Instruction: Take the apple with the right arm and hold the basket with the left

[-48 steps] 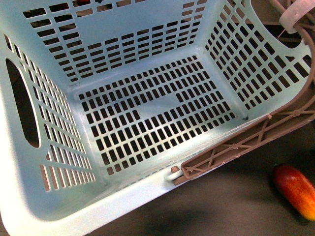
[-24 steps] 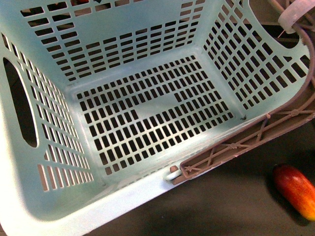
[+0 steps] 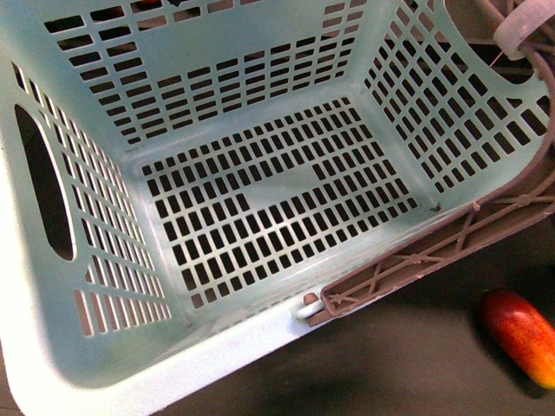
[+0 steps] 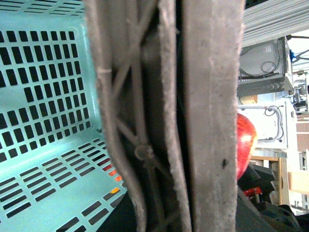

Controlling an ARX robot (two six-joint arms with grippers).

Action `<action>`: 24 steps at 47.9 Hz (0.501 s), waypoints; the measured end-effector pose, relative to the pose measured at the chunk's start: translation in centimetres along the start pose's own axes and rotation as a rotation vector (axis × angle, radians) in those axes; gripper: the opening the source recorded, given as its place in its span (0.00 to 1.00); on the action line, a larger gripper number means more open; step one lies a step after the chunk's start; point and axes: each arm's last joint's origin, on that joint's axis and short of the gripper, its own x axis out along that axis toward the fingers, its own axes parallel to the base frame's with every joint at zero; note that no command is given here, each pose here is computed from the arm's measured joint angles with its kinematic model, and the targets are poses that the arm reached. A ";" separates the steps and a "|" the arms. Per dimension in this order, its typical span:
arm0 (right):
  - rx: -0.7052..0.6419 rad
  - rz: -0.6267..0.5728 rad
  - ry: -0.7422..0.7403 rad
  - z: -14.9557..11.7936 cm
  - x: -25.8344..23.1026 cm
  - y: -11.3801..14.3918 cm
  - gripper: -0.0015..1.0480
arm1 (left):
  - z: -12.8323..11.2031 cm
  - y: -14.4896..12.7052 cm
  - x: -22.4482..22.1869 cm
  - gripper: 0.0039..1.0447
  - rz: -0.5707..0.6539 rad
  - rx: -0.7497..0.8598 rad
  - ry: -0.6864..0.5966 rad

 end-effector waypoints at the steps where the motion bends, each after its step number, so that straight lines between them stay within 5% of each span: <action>1: -0.001 0.004 0.007 -0.2 0.1 0.2 0.77 | 0.0 0.0 0.0 0.16 0.000 0.000 0.000; 7: 0.000 0.016 0.049 -1.4 0.7 0.4 0.79 | 0.0 0.0 0.0 0.16 0.000 0.000 0.000; 12: 0.026 0.027 0.078 -2.4 0.9 0.1 0.93 | 0.0 0.0 0.0 0.16 0.000 0.000 0.000; 24: 0.088 -0.041 -0.037 -0.5 -1.4 -1.7 0.92 | -0.1 0.1 0.2 0.15 0.002 0.001 0.008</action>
